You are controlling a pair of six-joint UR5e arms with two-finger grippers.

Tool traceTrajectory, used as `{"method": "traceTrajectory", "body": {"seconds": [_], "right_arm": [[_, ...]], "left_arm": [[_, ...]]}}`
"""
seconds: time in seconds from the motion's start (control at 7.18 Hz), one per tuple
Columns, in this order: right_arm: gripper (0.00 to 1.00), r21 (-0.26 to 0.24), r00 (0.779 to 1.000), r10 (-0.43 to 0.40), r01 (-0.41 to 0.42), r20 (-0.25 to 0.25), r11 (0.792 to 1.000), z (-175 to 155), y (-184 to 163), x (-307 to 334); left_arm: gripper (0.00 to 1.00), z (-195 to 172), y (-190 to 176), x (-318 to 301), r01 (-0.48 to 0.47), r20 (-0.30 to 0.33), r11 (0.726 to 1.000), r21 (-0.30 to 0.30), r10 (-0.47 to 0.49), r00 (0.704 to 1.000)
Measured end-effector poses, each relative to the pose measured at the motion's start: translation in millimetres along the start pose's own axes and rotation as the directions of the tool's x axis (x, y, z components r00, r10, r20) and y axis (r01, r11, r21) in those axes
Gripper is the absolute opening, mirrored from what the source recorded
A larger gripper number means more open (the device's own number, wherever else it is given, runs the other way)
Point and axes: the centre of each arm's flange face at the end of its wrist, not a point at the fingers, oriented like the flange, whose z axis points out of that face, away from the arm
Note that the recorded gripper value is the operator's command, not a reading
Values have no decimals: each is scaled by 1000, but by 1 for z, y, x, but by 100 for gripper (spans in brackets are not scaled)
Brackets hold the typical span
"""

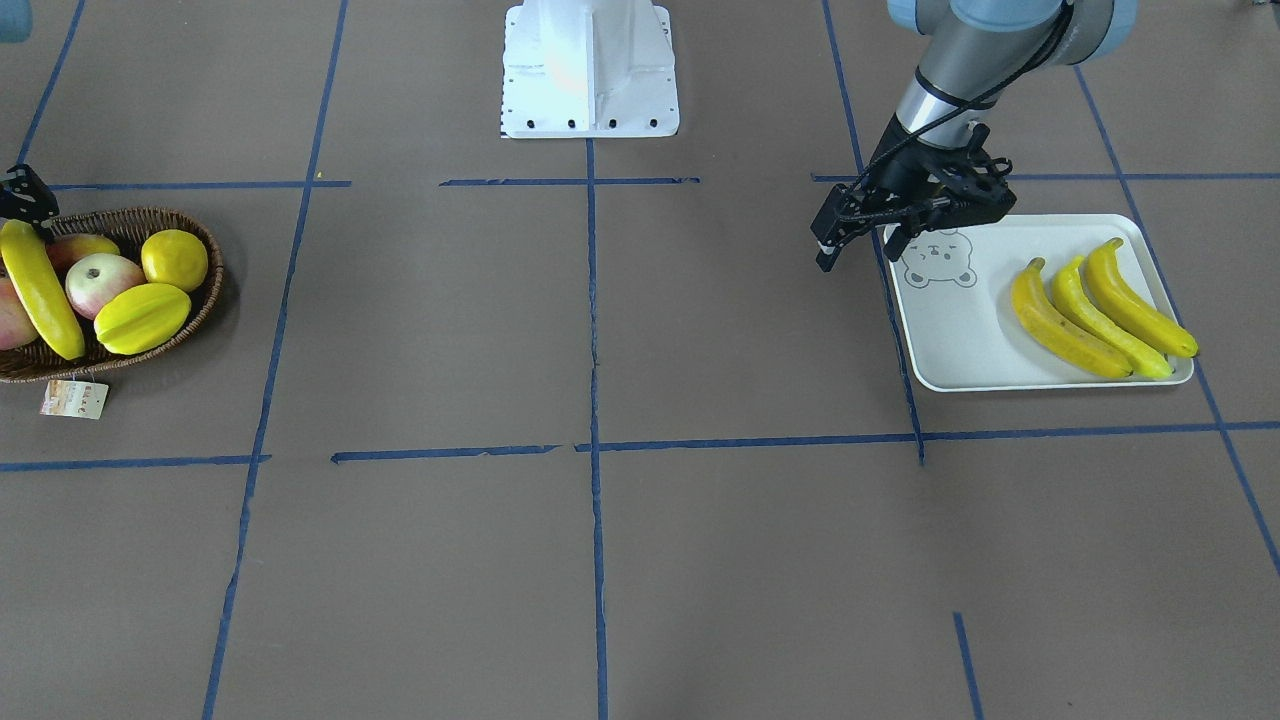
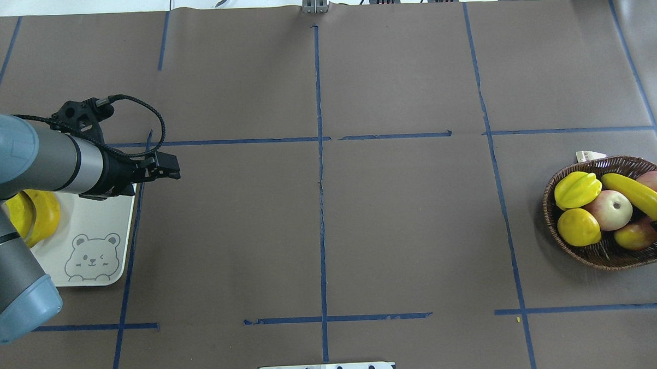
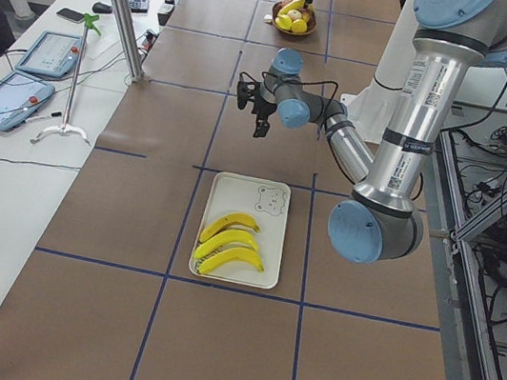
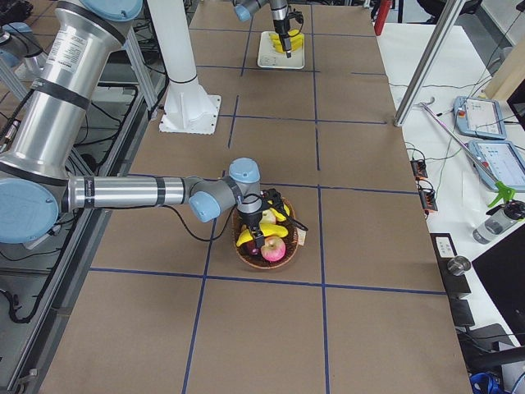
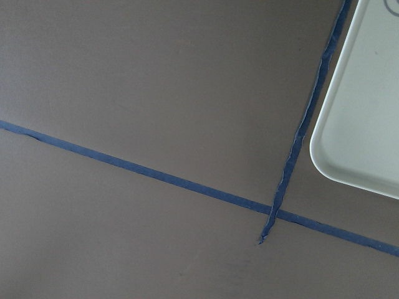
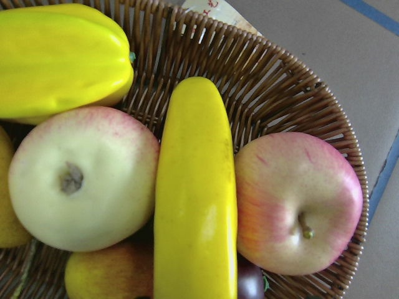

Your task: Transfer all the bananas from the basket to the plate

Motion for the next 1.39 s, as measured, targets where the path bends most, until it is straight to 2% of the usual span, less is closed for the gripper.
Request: {"method": "traceTrajectory", "body": {"seconds": [0.7, 0.84, 0.98, 1.11, 1.25, 1.39], "right_arm": [[81, -2, 1000, -3, 3, 16, 1000, 2, -4, -5], [73, 0, 1000, -5, 5, 20, 1000, 1, -5, -7], [44, 3, 1000, -8, 8, 24, 1000, 1, -5, -8], [20, 4, 1000, -12, 12, 27, 1000, 0, -5, -9], [6, 7, 999, -19, 19, 30, 1000, 0, -6, -9], [4, 10, 999, -24, 24, 32, 1000, -2, -6, -11]], "left_arm": [[100, 0, 2, 2, 0, -5, 1000, -17, 0, 1000], [100, 0, 3, 2, 0, -5, 1000, -21, 0, 1000], [100, 0, 3, 2, 0, -5, 1000, -22, 0, 1000], [100, 0, 3, 2, 0, -5, 1000, -22, 0, 1000], [100, 0, 3, 2, 0, -5, 1000, -22, 0, 1000], [100, 0, 3, 2, 0, -5, 1000, -22, 0, 1000]]}}
